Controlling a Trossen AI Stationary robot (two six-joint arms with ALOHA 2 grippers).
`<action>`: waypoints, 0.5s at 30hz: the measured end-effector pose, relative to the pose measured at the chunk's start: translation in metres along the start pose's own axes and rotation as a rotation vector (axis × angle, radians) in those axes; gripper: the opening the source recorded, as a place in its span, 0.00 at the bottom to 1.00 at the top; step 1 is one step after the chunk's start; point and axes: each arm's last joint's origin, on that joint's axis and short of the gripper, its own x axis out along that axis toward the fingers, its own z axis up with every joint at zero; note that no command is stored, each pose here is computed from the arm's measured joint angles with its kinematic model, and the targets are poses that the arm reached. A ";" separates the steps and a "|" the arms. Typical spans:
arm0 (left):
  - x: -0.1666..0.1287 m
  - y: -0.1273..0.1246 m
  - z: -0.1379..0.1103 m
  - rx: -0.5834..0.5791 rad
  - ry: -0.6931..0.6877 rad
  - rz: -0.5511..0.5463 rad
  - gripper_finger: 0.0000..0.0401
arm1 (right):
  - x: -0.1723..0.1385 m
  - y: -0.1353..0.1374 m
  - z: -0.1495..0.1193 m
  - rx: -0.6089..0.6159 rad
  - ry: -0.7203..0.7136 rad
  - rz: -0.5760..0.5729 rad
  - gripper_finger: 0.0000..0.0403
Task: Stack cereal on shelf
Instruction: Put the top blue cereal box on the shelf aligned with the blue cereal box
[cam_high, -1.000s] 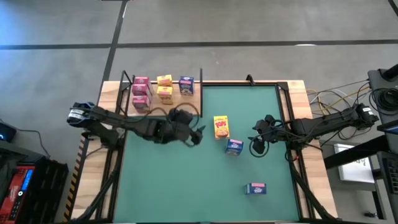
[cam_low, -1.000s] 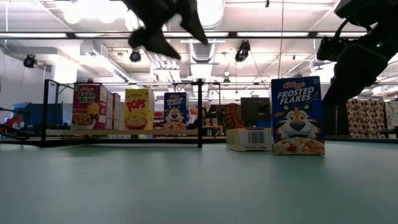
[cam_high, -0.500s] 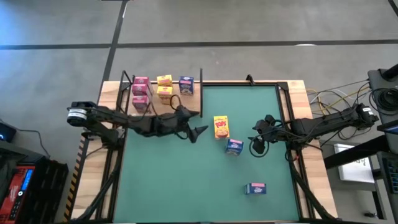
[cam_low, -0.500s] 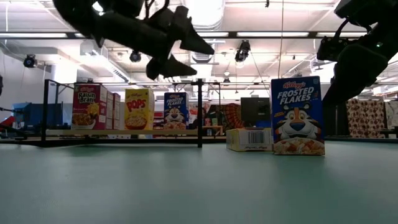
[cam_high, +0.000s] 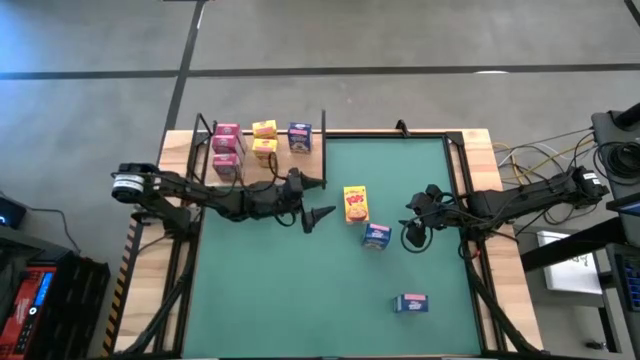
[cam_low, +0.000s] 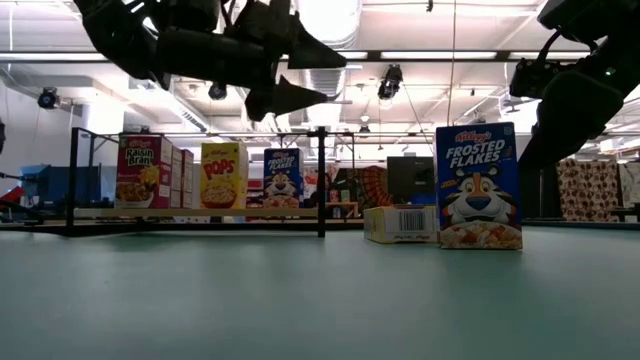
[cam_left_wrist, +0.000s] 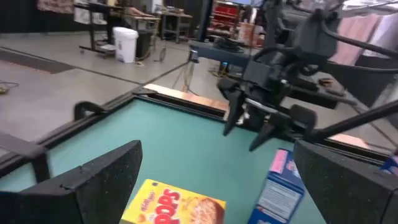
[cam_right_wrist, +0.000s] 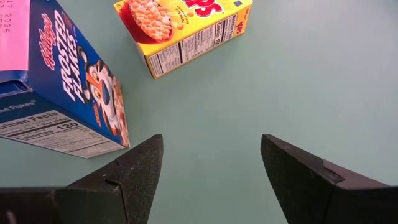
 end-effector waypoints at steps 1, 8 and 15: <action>0.000 0.000 0.000 -0.005 0.001 -0.015 1.00 | 0.000 0.000 0.000 0.000 0.000 0.000 0.65; 0.001 -0.003 -0.008 -0.010 0.030 -0.027 1.00 | 0.000 0.000 0.000 0.000 0.000 0.000 0.65; 0.004 -0.001 -0.015 -0.073 0.038 0.014 0.94 | 0.000 0.000 0.000 0.000 0.000 0.000 0.65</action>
